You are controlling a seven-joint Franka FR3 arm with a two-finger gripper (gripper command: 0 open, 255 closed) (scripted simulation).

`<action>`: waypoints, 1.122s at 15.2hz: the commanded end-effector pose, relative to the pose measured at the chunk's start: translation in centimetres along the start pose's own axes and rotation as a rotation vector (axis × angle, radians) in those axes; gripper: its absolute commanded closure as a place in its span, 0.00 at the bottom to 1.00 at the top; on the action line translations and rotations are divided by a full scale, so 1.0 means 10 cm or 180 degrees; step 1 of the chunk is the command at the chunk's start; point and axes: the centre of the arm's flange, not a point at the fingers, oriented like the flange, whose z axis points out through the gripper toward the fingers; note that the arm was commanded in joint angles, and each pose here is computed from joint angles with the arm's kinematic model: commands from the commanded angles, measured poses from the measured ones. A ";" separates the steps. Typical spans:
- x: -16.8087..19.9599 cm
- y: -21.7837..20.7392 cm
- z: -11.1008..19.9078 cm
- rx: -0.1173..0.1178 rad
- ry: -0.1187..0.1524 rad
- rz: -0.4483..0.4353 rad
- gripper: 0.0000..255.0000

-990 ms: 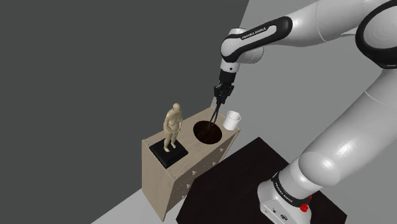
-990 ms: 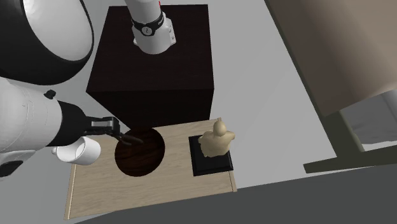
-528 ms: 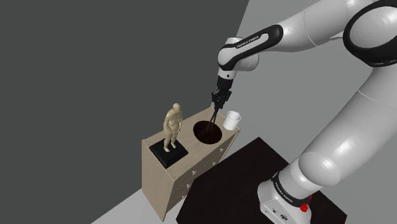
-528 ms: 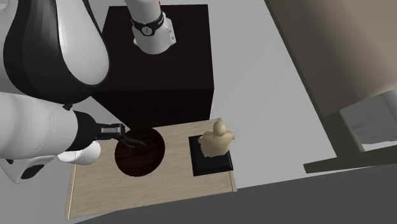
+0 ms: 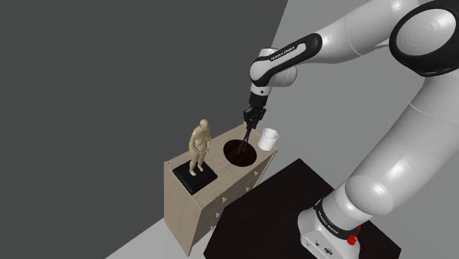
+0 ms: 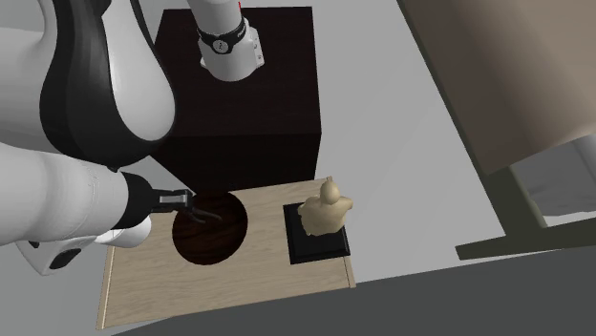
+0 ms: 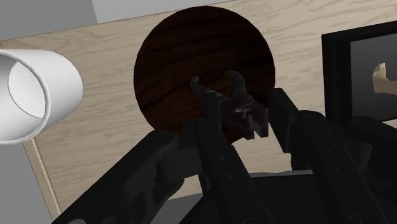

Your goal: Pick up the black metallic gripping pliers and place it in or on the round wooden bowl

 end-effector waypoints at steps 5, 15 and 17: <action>0.00 0.00 0.00 0.0000 0.0000 0.0000 0.00; 0.00 0.00 -0.50 0.0000 0.0000 0.0000 0.00; 0.00 0.00 -0.50 0.0000 0.0000 0.0000 0.00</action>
